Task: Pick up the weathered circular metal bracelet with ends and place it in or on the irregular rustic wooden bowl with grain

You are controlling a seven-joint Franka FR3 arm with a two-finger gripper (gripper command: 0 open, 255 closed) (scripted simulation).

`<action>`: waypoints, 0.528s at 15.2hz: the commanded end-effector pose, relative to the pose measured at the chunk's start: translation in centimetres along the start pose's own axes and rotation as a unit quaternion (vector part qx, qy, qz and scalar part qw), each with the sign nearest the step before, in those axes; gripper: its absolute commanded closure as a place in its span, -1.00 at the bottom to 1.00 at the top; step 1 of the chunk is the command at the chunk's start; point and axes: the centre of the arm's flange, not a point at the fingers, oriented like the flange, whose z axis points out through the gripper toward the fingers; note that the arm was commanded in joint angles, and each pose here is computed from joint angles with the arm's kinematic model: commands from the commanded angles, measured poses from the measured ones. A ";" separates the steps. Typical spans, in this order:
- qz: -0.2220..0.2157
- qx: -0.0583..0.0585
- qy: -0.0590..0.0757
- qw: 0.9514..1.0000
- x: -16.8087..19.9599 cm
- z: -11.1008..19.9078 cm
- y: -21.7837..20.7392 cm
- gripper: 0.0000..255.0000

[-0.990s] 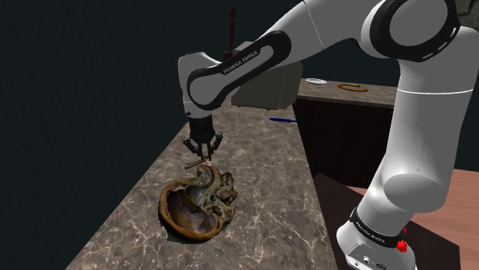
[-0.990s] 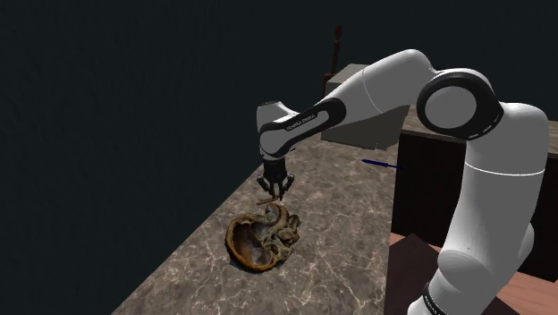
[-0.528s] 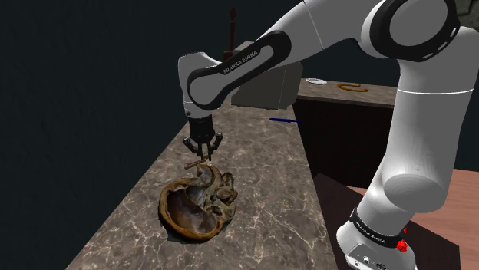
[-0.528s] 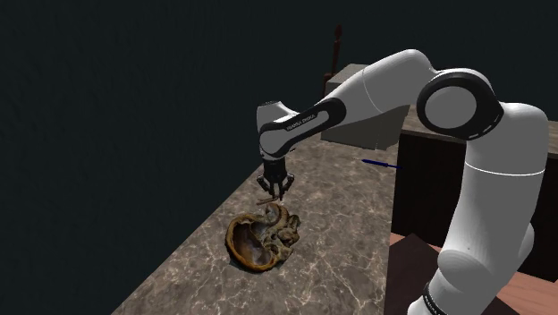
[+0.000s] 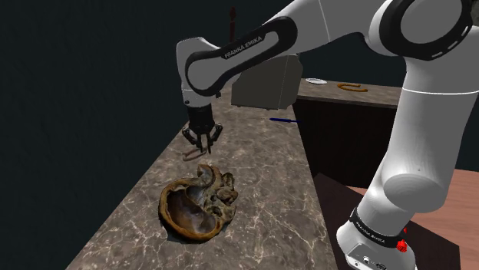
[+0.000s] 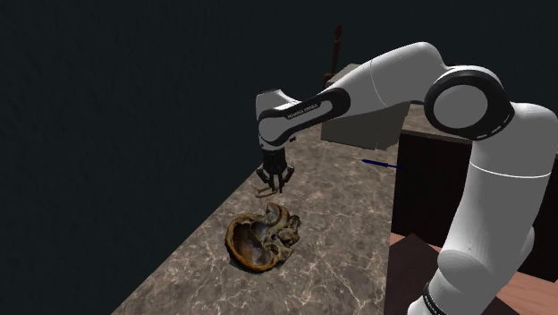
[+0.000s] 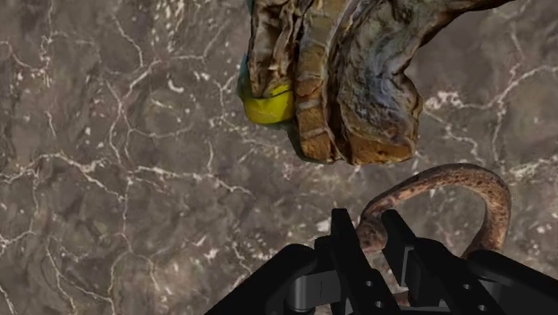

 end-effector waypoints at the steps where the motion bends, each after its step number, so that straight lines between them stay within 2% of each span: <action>1: 0.000 0.000 0.000 1.000 -0.1 -1.1 0.2 1.00; 8: 0.000 0.000 0.000 1.000 -0.5 -4.7 0.5 1.00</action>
